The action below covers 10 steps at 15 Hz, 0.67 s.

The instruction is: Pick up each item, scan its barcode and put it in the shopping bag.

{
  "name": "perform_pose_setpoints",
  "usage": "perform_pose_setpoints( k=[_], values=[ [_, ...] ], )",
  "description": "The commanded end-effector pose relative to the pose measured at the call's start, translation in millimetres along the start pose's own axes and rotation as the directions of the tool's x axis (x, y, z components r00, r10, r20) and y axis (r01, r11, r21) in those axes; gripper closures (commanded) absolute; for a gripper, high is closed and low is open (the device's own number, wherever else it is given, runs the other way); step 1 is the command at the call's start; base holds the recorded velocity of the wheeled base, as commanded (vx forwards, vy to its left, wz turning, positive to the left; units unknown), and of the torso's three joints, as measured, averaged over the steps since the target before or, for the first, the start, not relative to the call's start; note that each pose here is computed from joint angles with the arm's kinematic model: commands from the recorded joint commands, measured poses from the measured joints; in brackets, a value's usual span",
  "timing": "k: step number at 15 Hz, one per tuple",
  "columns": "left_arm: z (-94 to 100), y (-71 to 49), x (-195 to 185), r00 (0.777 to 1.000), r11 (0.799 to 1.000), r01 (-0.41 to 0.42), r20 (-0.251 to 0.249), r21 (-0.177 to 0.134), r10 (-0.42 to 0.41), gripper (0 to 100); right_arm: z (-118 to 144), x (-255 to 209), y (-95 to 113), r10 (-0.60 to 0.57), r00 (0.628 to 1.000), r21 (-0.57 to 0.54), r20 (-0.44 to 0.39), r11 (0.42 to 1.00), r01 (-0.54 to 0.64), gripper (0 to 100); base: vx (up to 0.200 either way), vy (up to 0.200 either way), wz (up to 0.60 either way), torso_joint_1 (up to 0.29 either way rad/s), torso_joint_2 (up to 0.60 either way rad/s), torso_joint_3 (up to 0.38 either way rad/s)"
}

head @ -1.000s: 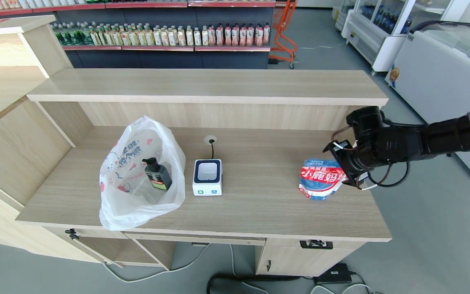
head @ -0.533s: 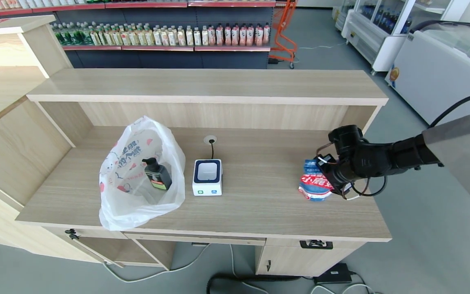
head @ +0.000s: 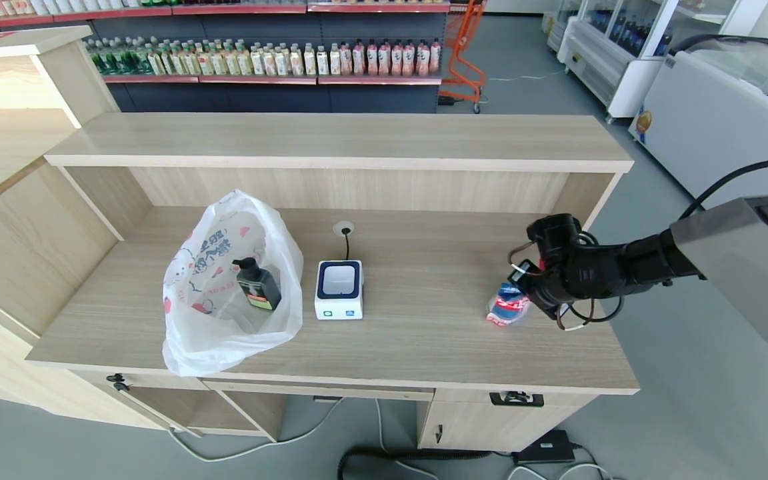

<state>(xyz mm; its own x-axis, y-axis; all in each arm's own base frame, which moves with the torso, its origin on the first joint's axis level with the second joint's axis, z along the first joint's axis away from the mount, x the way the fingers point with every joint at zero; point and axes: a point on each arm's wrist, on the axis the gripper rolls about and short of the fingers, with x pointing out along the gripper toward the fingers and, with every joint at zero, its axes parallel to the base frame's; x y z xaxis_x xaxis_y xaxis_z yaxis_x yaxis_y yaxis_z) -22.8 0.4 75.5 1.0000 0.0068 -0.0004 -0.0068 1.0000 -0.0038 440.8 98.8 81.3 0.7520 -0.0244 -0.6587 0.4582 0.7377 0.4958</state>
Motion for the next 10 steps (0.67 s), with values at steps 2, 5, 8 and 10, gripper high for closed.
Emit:
perform_pose_setpoints(
  k=[2,5,8,10],
  values=[
    [0.0,0.0,0.0,1.0,1.0,-0.001,0.0,-0.001,0.001,0,13.1,-28.5,9.4,0.066,0.997,-0.102,0.051,0.993,-0.061,100,0.0,0.0,0.0,0.0,0.0,0.0],
    [0.0,0.0,0.0,1.0,1.0,-0.001,0.0,-0.001,0.001,0,36.7,-99.0,14.0,0.393,0.919,-0.263,-0.031,0.884,-0.387,100,0.0,0.0,0.0,0.0,0.0,0.0],
    [0.0,0.0,0.0,1.0,1.0,-0.001,0.0,-0.001,0.001,0,49.2,-143.2,-25.7,0.661,0.7,-0.446,-0.269,0.559,-0.699,100,0.0,0.0,0.0,0.0,0.0,0.0],
    [0.0,0.0,0.0,1.0,1.0,-0.001,0.0,-0.001,0.001,0,41.3,-161.2,-47.6,0.733,0.517,-0.452,-0.443,0.315,-0.834,100,0.0,0.0,0.0,0.0,0.0,0.0]
  ],
)
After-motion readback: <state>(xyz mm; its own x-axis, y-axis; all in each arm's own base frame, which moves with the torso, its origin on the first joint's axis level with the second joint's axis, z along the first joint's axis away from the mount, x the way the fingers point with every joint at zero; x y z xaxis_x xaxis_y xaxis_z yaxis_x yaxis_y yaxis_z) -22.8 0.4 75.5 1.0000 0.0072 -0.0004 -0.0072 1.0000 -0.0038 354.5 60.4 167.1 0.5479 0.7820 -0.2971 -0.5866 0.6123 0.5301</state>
